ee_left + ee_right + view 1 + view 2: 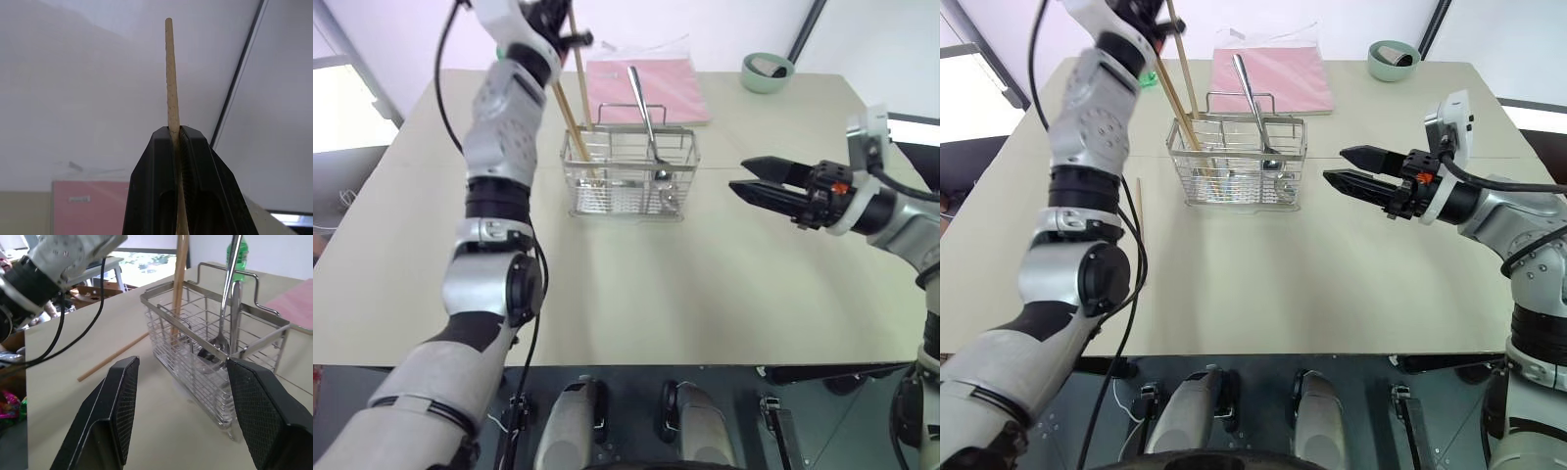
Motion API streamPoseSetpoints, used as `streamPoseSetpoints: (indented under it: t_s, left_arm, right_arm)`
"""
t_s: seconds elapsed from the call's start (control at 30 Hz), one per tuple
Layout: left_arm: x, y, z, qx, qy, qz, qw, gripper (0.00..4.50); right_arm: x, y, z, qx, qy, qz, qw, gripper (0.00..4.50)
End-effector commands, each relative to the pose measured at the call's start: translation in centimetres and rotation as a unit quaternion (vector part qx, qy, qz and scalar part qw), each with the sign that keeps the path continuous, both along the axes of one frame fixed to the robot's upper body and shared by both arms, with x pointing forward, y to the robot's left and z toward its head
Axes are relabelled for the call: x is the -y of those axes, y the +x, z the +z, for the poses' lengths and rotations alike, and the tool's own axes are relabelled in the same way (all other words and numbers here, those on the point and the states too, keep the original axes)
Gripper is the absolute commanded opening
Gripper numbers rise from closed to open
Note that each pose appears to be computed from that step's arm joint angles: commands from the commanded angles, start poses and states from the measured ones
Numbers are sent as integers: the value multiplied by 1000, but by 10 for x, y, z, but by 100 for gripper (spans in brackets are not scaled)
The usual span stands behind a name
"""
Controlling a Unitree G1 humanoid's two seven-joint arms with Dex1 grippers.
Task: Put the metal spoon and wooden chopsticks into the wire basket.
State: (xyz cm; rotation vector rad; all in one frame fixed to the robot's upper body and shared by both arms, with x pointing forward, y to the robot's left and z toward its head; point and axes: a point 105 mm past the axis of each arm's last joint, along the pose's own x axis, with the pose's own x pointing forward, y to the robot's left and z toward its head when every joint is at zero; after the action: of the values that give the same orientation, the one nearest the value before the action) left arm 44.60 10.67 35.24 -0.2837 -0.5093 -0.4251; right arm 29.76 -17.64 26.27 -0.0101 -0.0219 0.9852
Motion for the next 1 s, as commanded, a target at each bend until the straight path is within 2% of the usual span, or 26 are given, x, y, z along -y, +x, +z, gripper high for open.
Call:
streamPoseSetpoints:
  t_s: [0.03,0.1,0.2,0.4,0.5,0.6,0.7,0.73,0.83,0.9,0.97,1.0]
  left_arm:
    - [13,-15,9,48,33,-1,998,1]
    - [17,-17,0,41,37,-6,998,1]
    - [20,-22,-3,40,33,-15,999,108]
    - [11,-33,9,46,28,-8,999,409]
    - [-6,-43,21,47,29,12,998,409]
    - [-34,-40,24,8,21,70,997,409]
    - [-93,-21,-2,-143,32,193,970,409]
    - [-105,-22,-4,-158,32,206,965,409]
    - [-118,-27,0,-163,42,218,961,409]
    - [-126,-28,-6,-190,45,226,954,409]
    - [-130,-28,-22,-237,61,237,940,409]
    - [-130,-25,-42,-291,62,230,926,409]
  right_arm:
    - [3,-5,18,35,13,-14,999,289]
    - [5,-3,19,35,18,-22,999,289]
    - [6,0,19,32,22,-26,999,289]
    - [6,5,17,28,22,-24,999,289]
    - [7,9,15,26,22,-23,999,289]
    - [6,10,14,27,17,-21,999,289]
    - [5,5,12,31,1,-5,1000,289]
    - [4,4,11,31,-2,1,1000,289]
    - [5,4,12,29,1,2,1000,289]
    - [6,6,11,30,-4,-2,1000,289]
    - [7,6,10,31,-5,-3,1000,289]
    - [7,6,11,31,-3,-2,1000,289]
